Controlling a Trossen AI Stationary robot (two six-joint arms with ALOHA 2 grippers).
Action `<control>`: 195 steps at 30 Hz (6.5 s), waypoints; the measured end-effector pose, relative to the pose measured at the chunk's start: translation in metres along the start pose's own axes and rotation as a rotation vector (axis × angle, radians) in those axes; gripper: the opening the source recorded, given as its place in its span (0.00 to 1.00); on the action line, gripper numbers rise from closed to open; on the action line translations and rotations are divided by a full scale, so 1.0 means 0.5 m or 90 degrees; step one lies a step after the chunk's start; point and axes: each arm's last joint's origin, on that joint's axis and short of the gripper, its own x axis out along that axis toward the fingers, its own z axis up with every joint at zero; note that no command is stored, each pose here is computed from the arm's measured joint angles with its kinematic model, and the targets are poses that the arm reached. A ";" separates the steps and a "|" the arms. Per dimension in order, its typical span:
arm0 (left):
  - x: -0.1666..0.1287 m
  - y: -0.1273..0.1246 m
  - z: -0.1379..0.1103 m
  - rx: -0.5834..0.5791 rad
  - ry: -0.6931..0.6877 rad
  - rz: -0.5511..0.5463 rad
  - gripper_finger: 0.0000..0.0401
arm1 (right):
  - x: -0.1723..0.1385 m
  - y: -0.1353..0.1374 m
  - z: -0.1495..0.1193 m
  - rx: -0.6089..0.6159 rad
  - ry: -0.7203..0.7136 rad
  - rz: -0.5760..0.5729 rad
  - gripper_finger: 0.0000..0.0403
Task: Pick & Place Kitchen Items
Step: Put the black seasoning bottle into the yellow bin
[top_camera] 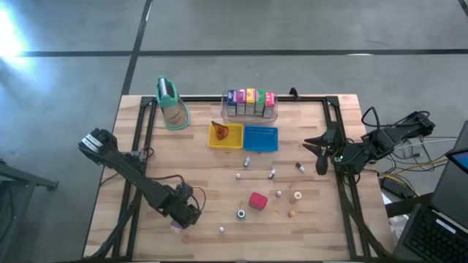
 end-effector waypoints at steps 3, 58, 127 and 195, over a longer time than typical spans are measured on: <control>-0.011 0.001 0.014 0.020 -0.041 -0.013 0.58 | 0.000 0.000 0.000 0.000 0.000 0.000 0.18; -0.259 -0.122 0.301 0.651 -0.870 -0.389 0.58 | 0.226 0.255 -0.016 -0.108 -0.253 0.108 0.74; -0.286 -0.224 0.339 0.733 -0.900 -0.425 0.58 | 0.238 0.264 -0.014 -0.148 -0.246 0.088 0.54; -0.376 -0.224 0.356 0.728 -0.324 -0.197 0.78 | 0.253 0.258 -0.075 -0.078 -0.029 0.194 0.54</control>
